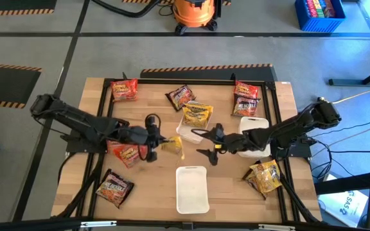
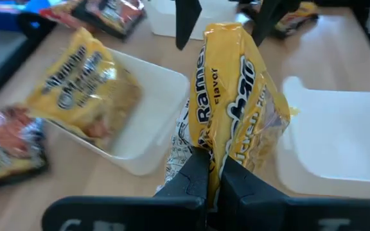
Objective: Sort Maruchan noodles
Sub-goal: Put the left yellow noodle pack in the top left white bin
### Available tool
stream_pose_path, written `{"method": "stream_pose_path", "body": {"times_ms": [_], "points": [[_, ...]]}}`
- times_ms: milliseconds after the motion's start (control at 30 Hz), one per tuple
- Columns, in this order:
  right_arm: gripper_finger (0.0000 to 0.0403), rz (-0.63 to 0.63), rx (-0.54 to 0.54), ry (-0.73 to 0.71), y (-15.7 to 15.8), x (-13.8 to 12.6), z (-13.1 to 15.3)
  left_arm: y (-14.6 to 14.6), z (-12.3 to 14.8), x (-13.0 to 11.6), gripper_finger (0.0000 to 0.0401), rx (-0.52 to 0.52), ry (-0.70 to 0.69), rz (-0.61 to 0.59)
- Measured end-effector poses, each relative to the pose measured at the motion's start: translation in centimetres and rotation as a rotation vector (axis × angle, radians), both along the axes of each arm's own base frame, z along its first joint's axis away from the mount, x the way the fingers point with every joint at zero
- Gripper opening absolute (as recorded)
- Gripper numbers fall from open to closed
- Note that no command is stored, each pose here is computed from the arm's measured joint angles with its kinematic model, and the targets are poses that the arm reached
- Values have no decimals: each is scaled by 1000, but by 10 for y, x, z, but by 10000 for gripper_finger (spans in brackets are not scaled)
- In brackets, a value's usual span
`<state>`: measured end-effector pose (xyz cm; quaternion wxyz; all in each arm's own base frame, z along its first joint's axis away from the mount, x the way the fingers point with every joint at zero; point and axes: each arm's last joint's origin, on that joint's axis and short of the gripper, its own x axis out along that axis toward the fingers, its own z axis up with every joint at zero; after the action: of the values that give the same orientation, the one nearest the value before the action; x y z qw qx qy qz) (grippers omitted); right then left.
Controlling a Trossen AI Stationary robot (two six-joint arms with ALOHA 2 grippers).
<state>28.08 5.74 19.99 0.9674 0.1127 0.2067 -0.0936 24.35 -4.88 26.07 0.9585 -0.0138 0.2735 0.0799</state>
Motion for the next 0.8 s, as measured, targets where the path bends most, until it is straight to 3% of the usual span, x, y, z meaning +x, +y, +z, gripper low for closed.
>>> {"method": "stream_pose_path", "body": {"times_ms": [300,400,600,800], "points": [[313,-70,-153,98,-43,-20,20,47,18,14,0,133,-15,33],[303,-85,-158,149,-56,-26,20,64,16,19,0,149,8,32],[272,-120,-141,344,-67,-37,-3,85,-1,37,0,167,44,0],[211,-166,-113,458,-77,-43,-35,99,-25,52,0,188,110,16]]}}
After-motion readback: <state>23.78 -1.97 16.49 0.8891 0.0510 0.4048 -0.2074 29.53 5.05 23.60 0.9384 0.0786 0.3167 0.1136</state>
